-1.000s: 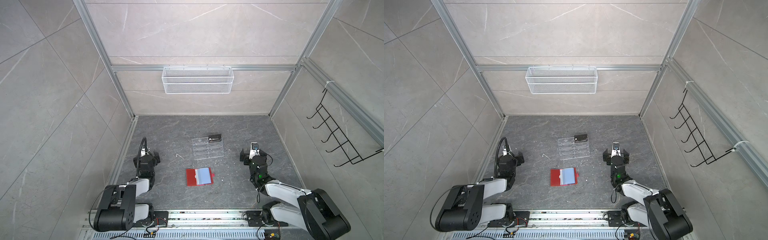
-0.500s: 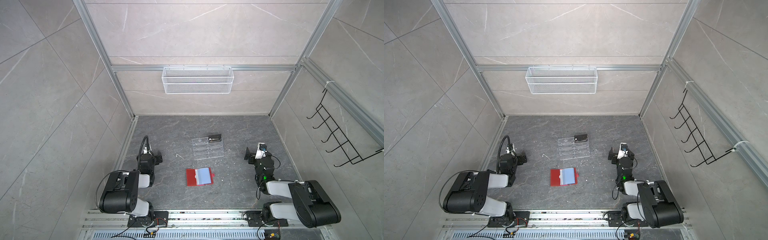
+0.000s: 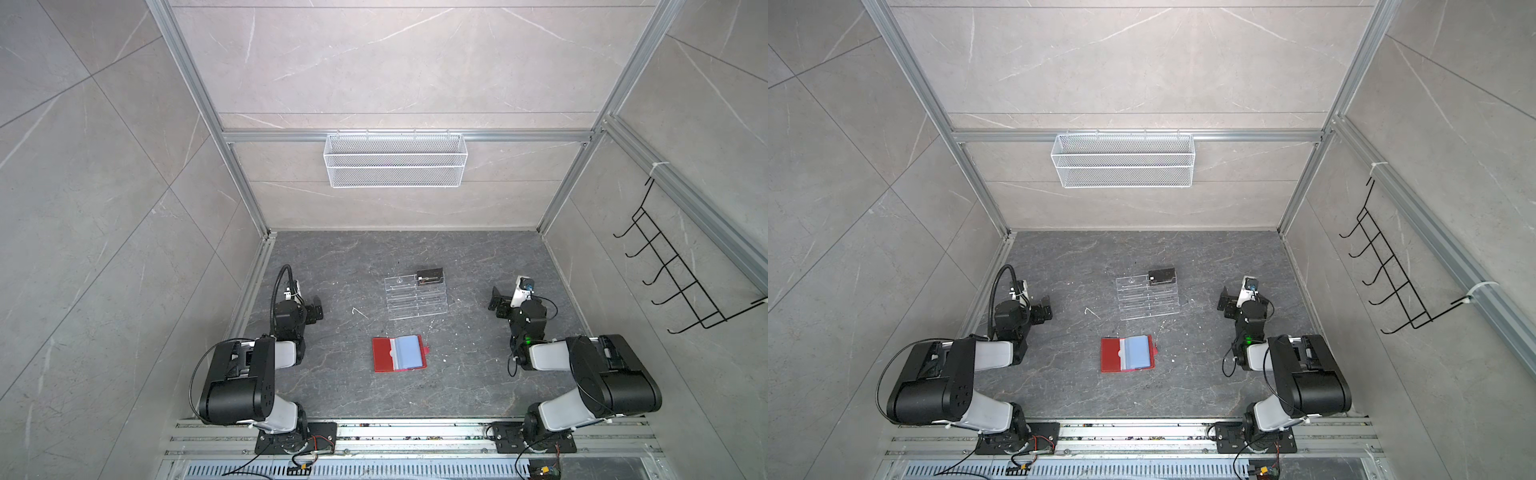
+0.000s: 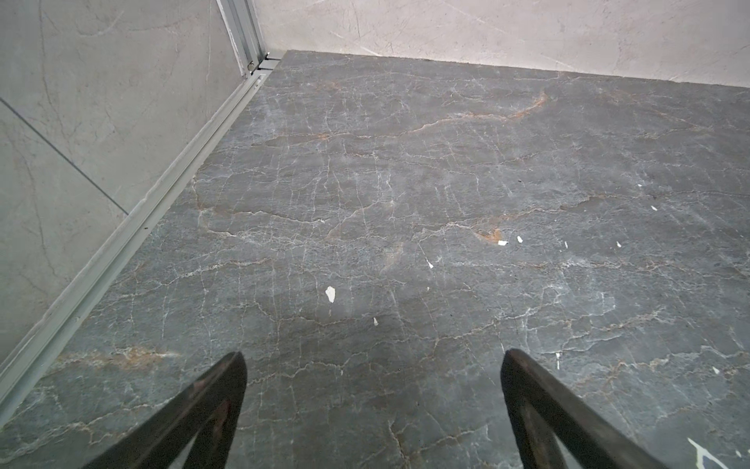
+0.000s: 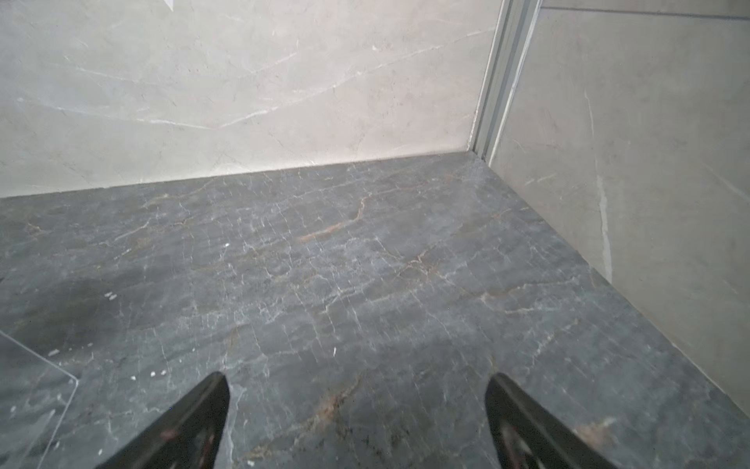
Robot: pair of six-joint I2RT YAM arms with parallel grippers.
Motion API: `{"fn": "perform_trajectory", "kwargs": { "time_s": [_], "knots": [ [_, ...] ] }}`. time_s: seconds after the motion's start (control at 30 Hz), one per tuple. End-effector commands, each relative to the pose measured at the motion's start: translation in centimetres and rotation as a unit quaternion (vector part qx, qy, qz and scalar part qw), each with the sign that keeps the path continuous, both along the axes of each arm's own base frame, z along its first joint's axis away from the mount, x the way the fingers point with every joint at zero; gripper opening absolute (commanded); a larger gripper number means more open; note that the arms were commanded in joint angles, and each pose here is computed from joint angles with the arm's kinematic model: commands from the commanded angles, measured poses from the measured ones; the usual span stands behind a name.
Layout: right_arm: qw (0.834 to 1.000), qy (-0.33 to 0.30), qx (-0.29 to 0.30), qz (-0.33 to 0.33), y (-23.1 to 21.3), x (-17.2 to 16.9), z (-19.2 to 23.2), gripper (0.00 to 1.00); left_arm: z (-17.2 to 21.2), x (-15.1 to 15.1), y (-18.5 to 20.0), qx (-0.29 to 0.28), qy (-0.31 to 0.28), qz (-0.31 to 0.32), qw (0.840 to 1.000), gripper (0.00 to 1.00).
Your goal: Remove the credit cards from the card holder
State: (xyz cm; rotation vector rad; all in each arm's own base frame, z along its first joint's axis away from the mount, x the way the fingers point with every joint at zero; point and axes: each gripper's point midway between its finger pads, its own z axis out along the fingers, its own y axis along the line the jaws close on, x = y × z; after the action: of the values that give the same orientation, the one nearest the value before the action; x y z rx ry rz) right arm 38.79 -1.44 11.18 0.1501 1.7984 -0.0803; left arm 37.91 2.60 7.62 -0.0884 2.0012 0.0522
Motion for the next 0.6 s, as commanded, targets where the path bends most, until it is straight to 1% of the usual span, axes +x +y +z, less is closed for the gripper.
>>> {"fn": "perform_trajectory", "kwargs": {
  "time_s": [0.0, 0.57],
  "knots": [
    [1.0, 0.028, 0.006, -0.004, -0.03, -0.34, -1.19, 1.0, 0.87, 0.72, -0.33, -0.003, -0.013, -0.013, 1.0, 1.0],
    [0.999, 0.035, -0.005, -0.007, 0.29, -0.11, -1.29, 1.0, 0.83, 0.69, -0.36, -0.003, -0.012, -0.013, 1.0, 1.0]
  ]
}}
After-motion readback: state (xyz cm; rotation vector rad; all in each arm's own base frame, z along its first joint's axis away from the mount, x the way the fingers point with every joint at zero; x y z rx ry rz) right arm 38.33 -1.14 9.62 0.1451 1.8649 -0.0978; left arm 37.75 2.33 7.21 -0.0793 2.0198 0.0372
